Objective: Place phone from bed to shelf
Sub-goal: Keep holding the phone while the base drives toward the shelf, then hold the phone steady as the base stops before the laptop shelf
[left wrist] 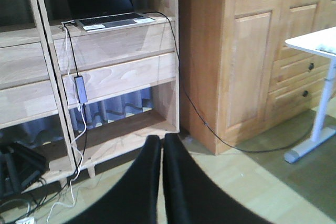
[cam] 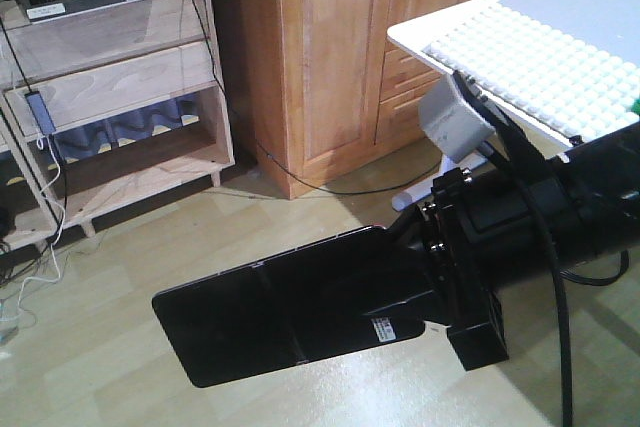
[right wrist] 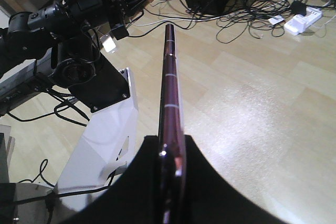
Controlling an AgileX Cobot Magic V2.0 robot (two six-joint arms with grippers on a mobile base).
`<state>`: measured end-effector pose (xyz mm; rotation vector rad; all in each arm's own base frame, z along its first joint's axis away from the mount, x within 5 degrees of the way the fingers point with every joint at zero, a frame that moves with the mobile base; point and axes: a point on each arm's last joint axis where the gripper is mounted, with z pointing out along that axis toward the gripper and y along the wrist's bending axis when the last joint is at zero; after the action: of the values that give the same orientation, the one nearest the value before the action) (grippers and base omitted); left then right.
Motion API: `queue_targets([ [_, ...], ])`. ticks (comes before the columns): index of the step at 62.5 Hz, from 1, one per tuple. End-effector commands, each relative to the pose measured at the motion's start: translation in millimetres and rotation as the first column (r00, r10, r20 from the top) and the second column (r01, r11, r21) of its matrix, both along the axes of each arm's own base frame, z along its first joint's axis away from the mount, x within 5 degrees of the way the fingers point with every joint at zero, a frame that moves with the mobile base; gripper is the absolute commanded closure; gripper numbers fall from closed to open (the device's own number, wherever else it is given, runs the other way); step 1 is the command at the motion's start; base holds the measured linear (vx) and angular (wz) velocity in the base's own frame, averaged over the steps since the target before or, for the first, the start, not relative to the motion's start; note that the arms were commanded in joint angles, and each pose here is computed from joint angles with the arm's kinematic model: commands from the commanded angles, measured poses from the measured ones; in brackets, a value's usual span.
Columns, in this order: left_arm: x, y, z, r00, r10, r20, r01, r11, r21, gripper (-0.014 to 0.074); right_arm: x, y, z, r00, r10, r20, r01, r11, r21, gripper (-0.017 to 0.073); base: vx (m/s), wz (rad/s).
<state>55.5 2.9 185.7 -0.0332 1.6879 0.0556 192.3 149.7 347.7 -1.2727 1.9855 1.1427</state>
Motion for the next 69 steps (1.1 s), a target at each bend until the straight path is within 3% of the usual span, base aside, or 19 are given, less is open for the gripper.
queue_targets([
  [1, 0.3, 0.1, 5.0, 0.997, 0.0, 0.075, 0.0, 1.0, -0.005, 0.0592, -11.8, 1.1, 19.8, 0.999, 0.05, -0.01, -0.049, 0.994, 0.097, 0.0561, 0.42, 0.07],
  [69, 0.3, 0.1, 5.0, 0.997, 0.0, 0.075, 0.0, 1.0, -0.005, 0.0592, -11.8, 1.1, 19.8, 0.999, 0.05, -0.01, -0.049, 0.994, 0.097, 0.0561, 0.4, 0.16],
])
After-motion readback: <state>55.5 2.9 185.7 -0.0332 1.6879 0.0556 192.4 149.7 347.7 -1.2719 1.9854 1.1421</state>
